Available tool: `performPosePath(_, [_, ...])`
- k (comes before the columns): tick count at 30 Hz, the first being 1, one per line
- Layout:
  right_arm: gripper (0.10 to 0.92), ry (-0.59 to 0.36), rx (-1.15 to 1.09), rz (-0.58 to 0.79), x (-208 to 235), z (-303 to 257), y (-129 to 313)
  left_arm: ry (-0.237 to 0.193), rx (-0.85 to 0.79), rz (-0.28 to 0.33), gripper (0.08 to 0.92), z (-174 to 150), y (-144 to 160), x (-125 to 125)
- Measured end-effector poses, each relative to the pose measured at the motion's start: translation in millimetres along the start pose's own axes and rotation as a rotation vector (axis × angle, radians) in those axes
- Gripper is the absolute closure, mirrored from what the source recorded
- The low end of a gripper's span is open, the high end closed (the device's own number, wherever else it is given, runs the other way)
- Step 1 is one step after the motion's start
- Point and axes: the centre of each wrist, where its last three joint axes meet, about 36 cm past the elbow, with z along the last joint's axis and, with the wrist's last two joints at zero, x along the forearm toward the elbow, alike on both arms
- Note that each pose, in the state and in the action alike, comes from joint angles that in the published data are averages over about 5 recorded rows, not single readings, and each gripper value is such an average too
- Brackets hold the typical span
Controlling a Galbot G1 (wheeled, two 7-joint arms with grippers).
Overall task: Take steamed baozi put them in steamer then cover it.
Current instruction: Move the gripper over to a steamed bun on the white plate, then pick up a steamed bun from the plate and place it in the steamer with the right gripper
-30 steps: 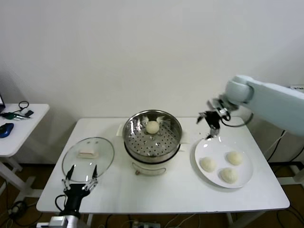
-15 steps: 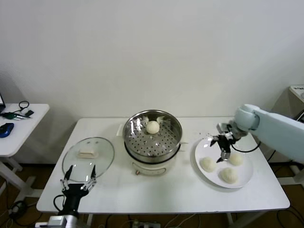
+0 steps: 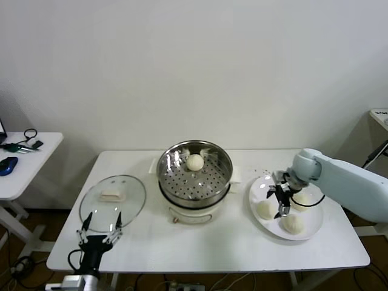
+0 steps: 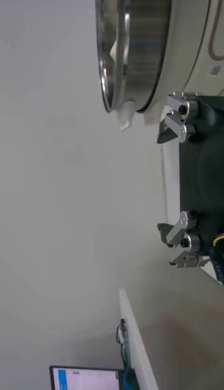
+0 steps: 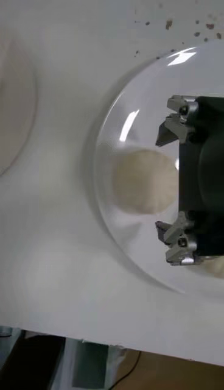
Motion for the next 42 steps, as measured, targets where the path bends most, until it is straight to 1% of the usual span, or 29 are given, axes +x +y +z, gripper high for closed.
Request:
performPosePath(9, [0.202, -0.006, -0.003, -0.003, -11, -6, -8, -0.001, 0.000, -0.004, 0.177, 0, -1, -3])
performPosePath(17, [0.299, -0.006, 0.001, -0.012, -13, -9, -12, -0.002, -0.002, -0.014, 0.177, -1, 2, -6])
performPosePath(23, [0.336, -0.006, -0.001, -0.015, -11, -9, -13, -0.002, 0.002, -0.018, 0.177, -1, 3, -7])
performPosePath(28, [0.350, -0.010, -0.001, -0.008, -3, -6, -14, 0.001, 0.003, -0.018, 0.177, 0, 4, -6])
performPosePath(32, [0.352, -0.013, -0.004, 0.006, 12, -4, -17, 0.003, 0.002, -0.016, 0.177, 0, 4, -5])
performPosePath(35, [0.352, -0.017, -0.006, 0.021, 32, -2, -21, 0.006, 0.001, -0.013, 0.177, 0, 4, -4])
performPosePath(38, [0.352, -0.021, -0.006, 0.041, 59, -3, -30, 0.008, 0.001, -0.008, 0.177, 0, 3, -3])
performPosePath(42, [0.352, -0.033, 0.000, 0.080, 105, -11, -46, 0.002, 0.006, 0.002, 0.177, -1, 1, -3])
